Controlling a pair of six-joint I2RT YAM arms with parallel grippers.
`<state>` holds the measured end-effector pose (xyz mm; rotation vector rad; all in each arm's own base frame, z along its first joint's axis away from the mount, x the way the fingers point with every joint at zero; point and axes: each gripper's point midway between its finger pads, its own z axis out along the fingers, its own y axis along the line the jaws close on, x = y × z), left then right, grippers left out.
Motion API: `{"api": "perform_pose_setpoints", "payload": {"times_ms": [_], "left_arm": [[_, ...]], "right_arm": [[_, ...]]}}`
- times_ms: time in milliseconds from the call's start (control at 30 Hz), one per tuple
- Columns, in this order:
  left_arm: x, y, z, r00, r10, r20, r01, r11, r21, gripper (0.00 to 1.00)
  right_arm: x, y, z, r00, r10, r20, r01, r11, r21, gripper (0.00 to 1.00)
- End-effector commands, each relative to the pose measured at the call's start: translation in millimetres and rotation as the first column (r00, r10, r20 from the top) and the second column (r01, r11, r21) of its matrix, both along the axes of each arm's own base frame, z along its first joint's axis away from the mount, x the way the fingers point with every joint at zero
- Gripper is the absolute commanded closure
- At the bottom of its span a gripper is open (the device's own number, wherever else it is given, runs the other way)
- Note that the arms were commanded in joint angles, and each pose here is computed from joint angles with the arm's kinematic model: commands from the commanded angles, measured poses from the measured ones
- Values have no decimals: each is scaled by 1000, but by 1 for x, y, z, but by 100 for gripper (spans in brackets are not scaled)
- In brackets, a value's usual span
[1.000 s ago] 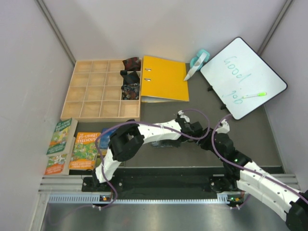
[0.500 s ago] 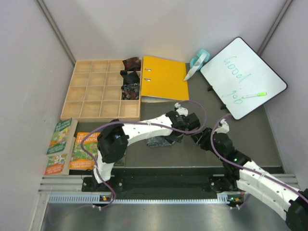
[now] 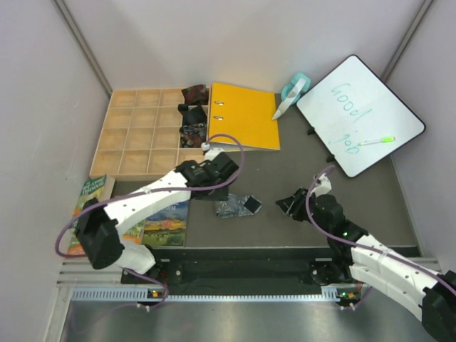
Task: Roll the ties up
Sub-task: Roll the tie at the center of the board.
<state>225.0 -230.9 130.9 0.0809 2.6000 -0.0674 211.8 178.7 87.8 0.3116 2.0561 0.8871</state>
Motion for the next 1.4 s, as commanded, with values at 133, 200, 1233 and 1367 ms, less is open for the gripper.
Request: {"api": "perform_pose_setpoints", "payload": {"times_ms": [133,200,1233,1367], "left_arm": [[2,34,21,997,24,76,-7,977,-212,41],[1,39,17,997,32,64,-15,968,-252,42],[5,35,-9,1000,26,15,-15,881,-472,40],[4,26,-12,1000,3,11,3,860,-511,37]], "right_arm": [[-2,68,69,947,319,29,-320,943,92,59],[3,87,79,928,372,-8,-370,925,84,61],[0,201,11,746,566,-350,-587,807,54,79],[5,186,1,761,532,-372,-564,826,26,79]]}}
